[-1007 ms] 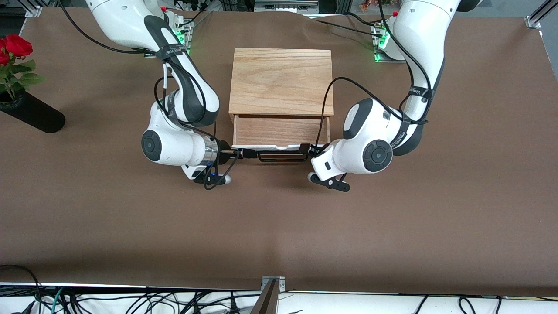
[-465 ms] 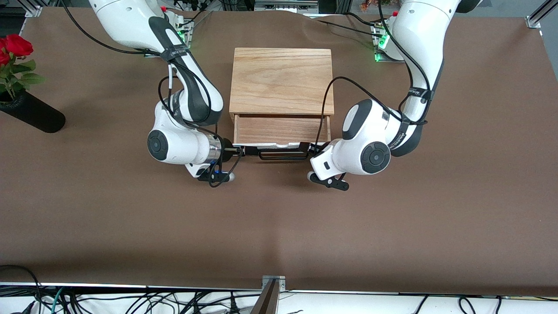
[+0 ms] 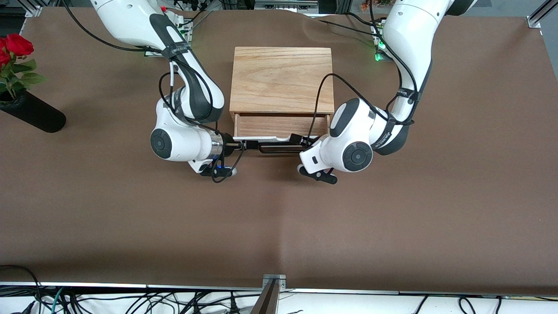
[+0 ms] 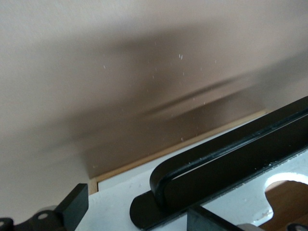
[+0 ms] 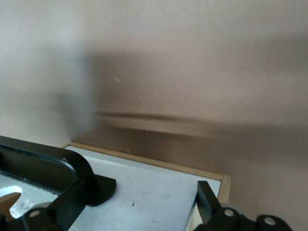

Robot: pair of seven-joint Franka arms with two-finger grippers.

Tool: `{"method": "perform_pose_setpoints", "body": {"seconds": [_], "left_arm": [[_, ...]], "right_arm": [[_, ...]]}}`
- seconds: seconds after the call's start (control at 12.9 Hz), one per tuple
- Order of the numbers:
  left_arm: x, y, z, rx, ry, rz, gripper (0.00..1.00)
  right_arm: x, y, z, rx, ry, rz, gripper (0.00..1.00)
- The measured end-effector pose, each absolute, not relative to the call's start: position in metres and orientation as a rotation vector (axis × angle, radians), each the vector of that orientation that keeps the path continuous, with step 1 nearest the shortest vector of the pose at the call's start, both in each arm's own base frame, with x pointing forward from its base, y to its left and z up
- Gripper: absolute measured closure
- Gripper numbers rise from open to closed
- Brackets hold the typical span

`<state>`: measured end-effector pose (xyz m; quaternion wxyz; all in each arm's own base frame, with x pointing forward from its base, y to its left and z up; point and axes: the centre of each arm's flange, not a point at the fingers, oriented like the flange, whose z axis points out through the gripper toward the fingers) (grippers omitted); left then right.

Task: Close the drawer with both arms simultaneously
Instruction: 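Push the white drawer front into the cabinet with both grippers together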

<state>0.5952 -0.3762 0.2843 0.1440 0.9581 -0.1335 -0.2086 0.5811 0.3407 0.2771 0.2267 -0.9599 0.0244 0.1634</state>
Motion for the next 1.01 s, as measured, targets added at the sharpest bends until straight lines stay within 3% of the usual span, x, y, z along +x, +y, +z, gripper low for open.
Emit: {"method": "perform_pose_setpoints", "body": {"seconds": [1.01], "left_arm": [[0.547, -0.405, 0.279, 2.725, -0.532, -0.867, 0.00]], "right_arm": [[0.525, 0.351, 0.260, -2.663, -0.006, 0.647, 0.00]]}}
